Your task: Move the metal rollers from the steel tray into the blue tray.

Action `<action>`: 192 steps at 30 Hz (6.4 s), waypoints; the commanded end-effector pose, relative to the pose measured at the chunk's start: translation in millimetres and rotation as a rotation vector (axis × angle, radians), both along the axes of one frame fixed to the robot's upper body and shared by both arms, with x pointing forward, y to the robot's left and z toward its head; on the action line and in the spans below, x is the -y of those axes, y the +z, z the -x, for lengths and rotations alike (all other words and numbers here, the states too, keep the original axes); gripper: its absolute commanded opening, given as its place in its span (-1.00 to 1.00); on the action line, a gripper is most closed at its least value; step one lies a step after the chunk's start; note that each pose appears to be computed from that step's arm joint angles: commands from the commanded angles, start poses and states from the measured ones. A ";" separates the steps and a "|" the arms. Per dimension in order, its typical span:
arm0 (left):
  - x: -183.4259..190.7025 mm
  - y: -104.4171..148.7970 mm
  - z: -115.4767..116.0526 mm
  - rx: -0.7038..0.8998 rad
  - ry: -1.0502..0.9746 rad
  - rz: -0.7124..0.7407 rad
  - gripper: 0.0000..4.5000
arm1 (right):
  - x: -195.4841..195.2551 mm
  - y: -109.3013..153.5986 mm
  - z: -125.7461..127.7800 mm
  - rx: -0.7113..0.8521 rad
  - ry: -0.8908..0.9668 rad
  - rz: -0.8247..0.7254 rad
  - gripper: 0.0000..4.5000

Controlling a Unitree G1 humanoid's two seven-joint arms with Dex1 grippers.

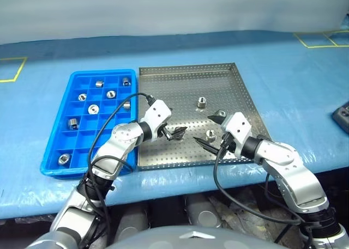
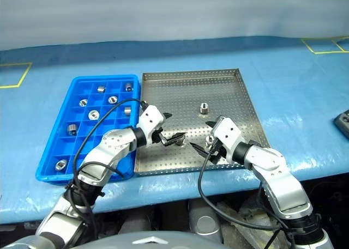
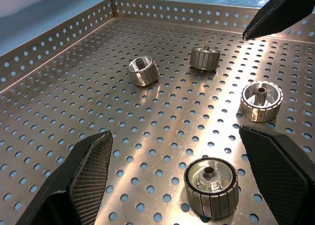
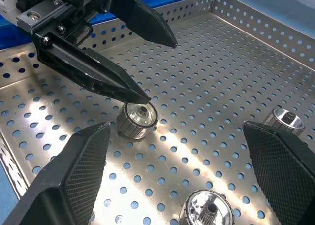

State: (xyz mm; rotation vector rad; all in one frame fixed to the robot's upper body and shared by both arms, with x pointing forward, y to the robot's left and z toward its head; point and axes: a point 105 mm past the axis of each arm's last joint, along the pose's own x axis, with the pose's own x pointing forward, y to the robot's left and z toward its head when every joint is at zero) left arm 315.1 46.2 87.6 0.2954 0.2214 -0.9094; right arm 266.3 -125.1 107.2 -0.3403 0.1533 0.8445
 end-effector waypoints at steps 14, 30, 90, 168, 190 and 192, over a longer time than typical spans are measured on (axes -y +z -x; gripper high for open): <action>6.3 -27.0 5.0 -0.115 -0.008 -0.081 0.98 | -11.7 11.2 -0.5 0.055 0.039 -0.022 1.00; 9.1 -31.7 4.0 -0.152 0.027 -0.040 0.37 | -15.8 10.3 -1.6 0.057 0.057 -0.020 1.00; -179.4 13.7 33.5 -0.039 0.867 -0.166 0.37 | -48.6 16.3 -3.3 0.043 0.246 -0.073 1.00; -93.4 34.2 57.0 0.157 0.299 0.033 0.83 | -100.5 38.1 -80.1 0.028 0.070 -0.252 -0.11; -143.6 41.4 94.0 0.199 0.614 -0.018 0.83 | -223.6 25.4 -67.8 -0.066 0.473 -0.198 -0.11; -146.7 42.5 97.8 0.201 0.632 -0.023 0.83 | -226.4 24.2 -69.6 -0.071 0.476 -0.198 -0.11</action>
